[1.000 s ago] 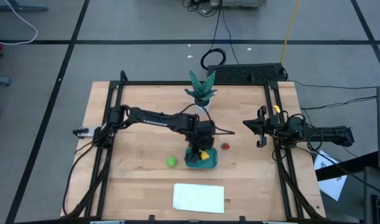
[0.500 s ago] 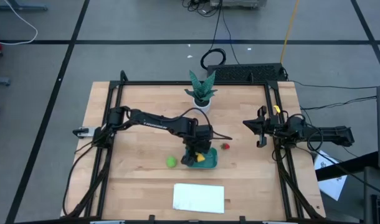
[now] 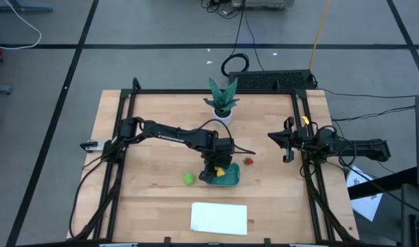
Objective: Pick and placing Produce into tupperware
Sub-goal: Put the yellow lemon into the green bin
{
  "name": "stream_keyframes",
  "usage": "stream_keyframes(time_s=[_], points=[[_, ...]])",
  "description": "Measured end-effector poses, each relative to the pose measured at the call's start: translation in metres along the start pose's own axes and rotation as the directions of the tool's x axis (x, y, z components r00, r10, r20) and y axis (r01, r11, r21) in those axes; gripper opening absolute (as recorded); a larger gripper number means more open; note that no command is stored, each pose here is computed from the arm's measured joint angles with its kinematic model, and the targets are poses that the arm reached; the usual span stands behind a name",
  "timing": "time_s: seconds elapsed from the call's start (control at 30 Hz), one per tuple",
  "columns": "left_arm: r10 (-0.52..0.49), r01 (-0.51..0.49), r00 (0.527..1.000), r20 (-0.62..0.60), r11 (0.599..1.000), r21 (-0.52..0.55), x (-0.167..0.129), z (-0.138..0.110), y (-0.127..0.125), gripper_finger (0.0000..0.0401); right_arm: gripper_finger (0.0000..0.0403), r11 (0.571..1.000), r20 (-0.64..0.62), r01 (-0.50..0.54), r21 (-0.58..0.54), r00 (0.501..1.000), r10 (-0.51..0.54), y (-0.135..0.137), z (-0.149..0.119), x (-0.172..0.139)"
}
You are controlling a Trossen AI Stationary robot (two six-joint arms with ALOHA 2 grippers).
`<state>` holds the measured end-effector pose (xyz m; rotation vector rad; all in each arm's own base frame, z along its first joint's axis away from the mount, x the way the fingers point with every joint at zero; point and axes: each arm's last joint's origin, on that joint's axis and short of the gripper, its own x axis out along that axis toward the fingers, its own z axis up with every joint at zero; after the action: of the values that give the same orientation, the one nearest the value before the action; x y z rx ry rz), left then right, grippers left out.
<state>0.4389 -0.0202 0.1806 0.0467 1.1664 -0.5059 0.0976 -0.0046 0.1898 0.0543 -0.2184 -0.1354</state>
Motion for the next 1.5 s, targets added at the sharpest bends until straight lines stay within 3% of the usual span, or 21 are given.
stream_keyframes(time_s=[0.33,1.5], points=[[0.059,-0.058,0.998,-0.025,0.996,0.071,0.003,0.002,-0.007,0.0195,0.0,1.0,0.0,0.0,0.0,1.0,0.0,0.0,0.0,0.0],[0.058,-0.054,0.997,-0.045,0.995,0.08,0.018,-0.011,-0.005,0.0195,0.0,1.0,0.008,0.0,0.001,1.0,0.0,0.0,0.001,0.0]])
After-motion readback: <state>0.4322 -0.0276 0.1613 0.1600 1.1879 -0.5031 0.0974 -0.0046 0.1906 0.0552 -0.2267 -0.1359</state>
